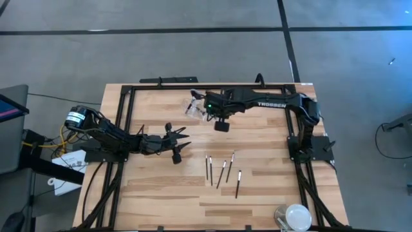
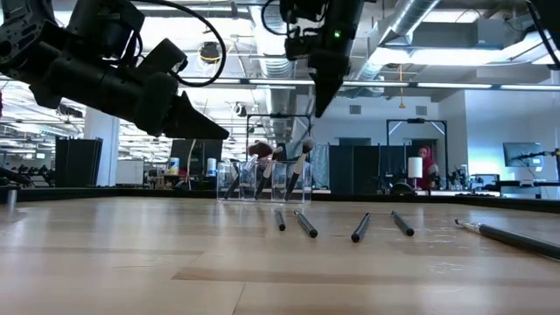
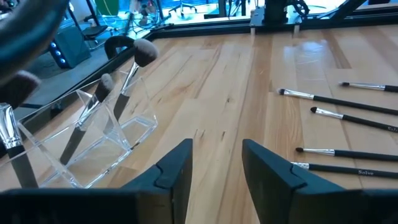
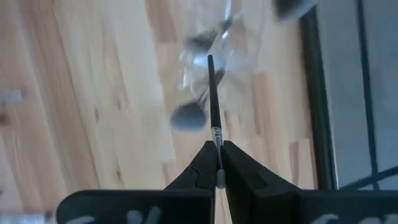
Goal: Sort items
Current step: Put the left eyeshadow brush into the transparent organizer, then put the right foundation brush into the transparent organizer
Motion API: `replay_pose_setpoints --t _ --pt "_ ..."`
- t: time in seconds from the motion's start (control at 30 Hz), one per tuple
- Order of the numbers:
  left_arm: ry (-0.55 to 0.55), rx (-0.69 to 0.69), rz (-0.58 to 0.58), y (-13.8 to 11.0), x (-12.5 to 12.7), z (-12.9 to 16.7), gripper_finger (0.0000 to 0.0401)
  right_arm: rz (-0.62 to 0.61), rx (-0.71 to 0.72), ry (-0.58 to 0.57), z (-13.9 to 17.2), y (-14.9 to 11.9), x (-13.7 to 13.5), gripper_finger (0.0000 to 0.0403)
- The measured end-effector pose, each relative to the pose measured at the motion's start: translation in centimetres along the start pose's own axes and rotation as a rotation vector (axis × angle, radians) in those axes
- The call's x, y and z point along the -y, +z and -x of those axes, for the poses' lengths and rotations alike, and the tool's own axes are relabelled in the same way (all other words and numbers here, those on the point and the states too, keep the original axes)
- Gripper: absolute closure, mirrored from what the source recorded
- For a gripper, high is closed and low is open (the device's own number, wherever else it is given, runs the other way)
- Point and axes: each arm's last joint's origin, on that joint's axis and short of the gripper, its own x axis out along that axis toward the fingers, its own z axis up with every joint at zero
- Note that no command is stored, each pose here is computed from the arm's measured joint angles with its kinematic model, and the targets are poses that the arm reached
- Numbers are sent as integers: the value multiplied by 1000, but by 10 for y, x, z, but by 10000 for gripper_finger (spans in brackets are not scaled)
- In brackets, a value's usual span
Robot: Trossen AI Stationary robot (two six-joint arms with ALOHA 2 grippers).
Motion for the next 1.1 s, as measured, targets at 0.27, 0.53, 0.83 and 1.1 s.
replay_pose_setpoints --t 0.27,0.53,0.83,1.1 --pt "0 -1 0 0 0 0 267 55 -45 2 -23 4 -3 363" --pt "-1 -3 -1 -1 0 0 267 55 -53 -96 -27 6 -3 294" --pt "-1 -3 1 -1 0 0 268 -8 -74 -75 11 6 -30 252" --pt "-1 -3 47 -1 0 0 268 -303 -228 50 40 -9 -72 250"
